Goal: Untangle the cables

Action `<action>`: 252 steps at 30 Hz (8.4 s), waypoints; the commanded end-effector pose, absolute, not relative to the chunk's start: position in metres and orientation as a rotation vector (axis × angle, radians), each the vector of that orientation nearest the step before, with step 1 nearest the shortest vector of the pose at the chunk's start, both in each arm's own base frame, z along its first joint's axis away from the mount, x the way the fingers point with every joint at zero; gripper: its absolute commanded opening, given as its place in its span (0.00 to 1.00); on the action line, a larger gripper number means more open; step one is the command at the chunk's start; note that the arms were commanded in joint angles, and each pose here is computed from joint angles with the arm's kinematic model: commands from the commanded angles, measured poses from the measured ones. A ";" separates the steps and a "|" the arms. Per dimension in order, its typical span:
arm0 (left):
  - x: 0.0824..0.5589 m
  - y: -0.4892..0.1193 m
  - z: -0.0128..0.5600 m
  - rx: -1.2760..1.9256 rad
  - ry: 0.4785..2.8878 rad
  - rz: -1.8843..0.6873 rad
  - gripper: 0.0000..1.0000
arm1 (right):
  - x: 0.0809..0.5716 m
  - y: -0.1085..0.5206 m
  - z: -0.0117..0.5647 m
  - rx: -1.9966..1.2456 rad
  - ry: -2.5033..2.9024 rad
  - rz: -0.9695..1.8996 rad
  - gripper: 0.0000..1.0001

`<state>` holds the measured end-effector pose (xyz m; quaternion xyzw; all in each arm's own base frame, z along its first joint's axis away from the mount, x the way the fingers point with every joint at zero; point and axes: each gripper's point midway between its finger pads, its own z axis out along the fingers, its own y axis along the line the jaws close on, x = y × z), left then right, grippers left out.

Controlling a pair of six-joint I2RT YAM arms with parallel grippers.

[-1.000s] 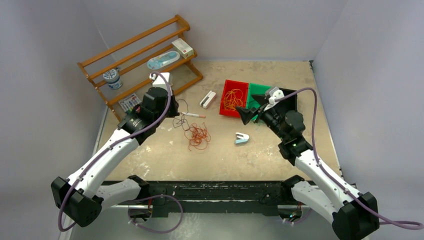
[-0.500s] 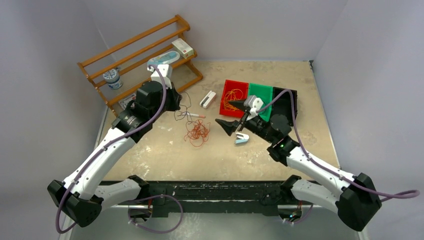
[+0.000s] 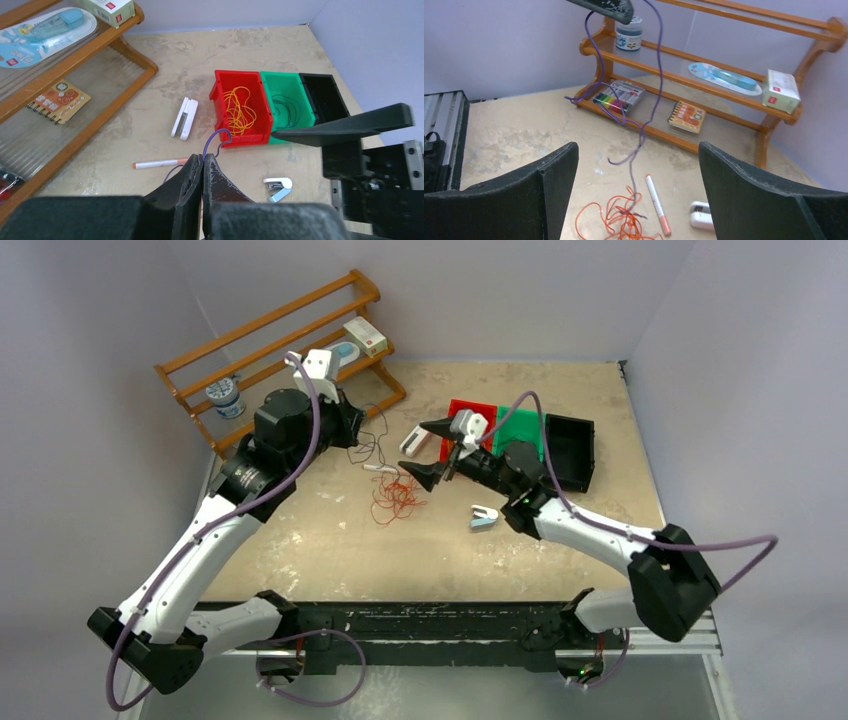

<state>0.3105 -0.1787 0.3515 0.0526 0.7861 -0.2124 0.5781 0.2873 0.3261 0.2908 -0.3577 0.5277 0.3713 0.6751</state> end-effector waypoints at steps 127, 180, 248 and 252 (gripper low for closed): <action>0.252 -0.246 0.513 0.430 1.320 -1.047 0.00 | 0.260 0.321 0.458 -0.533 0.758 0.954 0.39; 0.348 -0.189 0.272 -0.089 1.930 -0.492 0.72 | 0.404 0.122 0.310 -0.052 1.604 0.179 0.00; 0.351 -0.172 0.179 -0.181 2.157 -0.283 0.76 | 0.466 0.079 0.127 0.080 2.072 0.062 0.40; 0.354 -0.173 0.171 -0.181 2.180 -0.265 0.77 | 0.458 0.071 0.147 0.084 2.031 0.033 0.44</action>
